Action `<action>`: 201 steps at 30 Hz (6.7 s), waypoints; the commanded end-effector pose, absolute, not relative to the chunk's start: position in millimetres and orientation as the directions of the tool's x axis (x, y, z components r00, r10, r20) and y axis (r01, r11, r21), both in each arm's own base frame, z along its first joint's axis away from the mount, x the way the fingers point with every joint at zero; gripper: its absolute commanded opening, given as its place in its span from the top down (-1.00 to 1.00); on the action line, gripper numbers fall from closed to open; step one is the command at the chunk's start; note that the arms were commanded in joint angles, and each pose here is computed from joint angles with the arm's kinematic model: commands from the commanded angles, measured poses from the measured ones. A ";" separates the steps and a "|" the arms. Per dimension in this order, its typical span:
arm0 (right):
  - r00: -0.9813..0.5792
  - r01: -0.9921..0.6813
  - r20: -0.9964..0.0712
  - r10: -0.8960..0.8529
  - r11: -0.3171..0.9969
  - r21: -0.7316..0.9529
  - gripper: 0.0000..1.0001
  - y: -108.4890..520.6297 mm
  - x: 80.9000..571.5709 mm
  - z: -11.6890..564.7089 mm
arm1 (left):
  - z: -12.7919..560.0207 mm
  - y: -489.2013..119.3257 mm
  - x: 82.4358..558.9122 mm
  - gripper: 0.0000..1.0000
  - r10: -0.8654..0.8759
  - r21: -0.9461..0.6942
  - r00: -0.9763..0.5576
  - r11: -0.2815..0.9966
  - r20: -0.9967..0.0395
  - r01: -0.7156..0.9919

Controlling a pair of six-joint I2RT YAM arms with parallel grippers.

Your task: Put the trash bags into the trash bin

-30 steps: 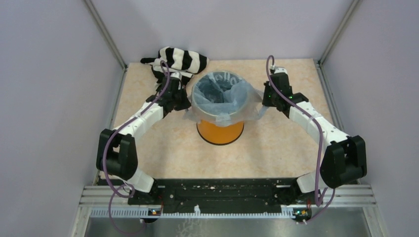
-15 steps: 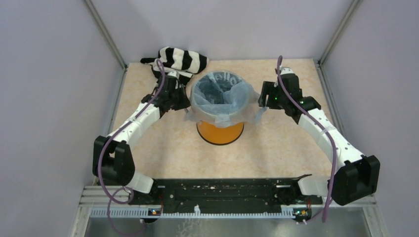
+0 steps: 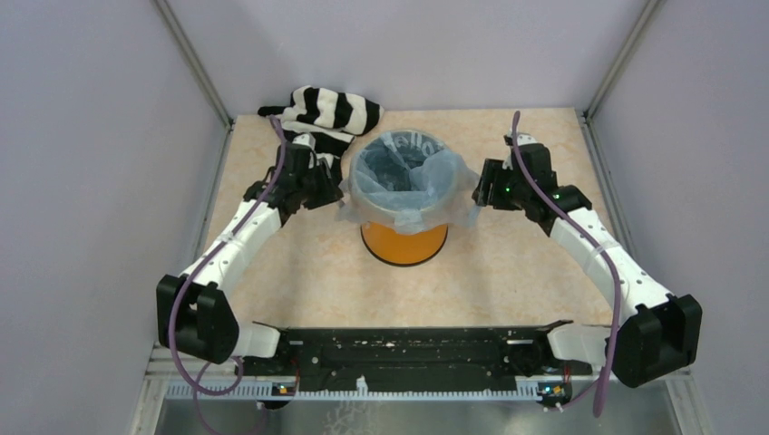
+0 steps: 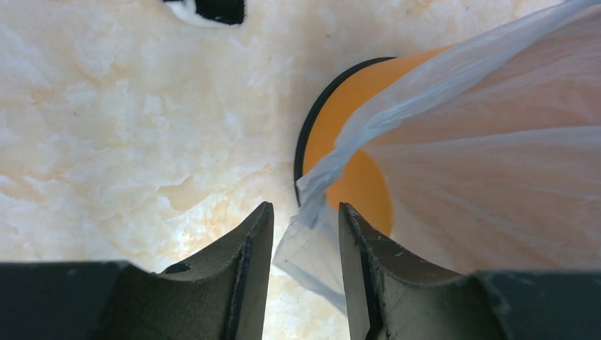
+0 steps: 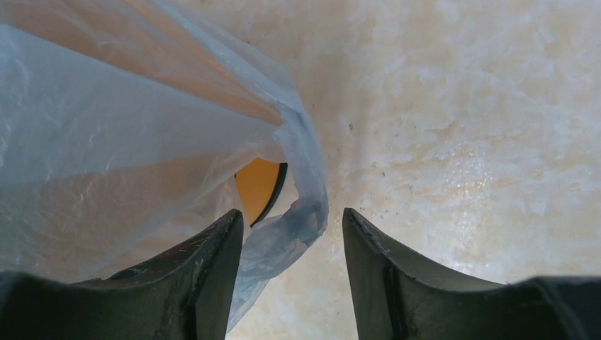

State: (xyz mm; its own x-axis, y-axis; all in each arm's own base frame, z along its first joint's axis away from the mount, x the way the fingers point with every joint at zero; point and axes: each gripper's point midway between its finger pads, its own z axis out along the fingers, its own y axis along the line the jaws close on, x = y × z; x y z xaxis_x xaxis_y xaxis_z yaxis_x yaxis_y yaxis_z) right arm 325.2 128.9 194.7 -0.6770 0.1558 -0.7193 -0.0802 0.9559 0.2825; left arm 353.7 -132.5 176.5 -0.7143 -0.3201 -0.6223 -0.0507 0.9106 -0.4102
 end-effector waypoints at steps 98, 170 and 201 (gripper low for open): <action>-0.468 -0.137 -0.882 0.058 0.981 0.137 -0.35 154.1 331.7 341.7 | 127.5 -102.1 344.1 0.35 -0.372 -0.423 -0.753 0.896 -0.542 -0.138; -0.771 -0.379 -0.486 -0.410 0.910 -0.166 -0.97 273.8 367.1 79.0 | 92.3 -167.2 333.4 0.64 -0.291 -0.523 -0.826 0.852 -0.482 0.005; -0.794 -0.326 -0.445 -0.414 0.908 -0.262 -0.96 253.3 374.5 47.1 | 158.4 -171.0 339.8 0.49 -0.285 -0.542 -0.775 0.836 -0.564 0.086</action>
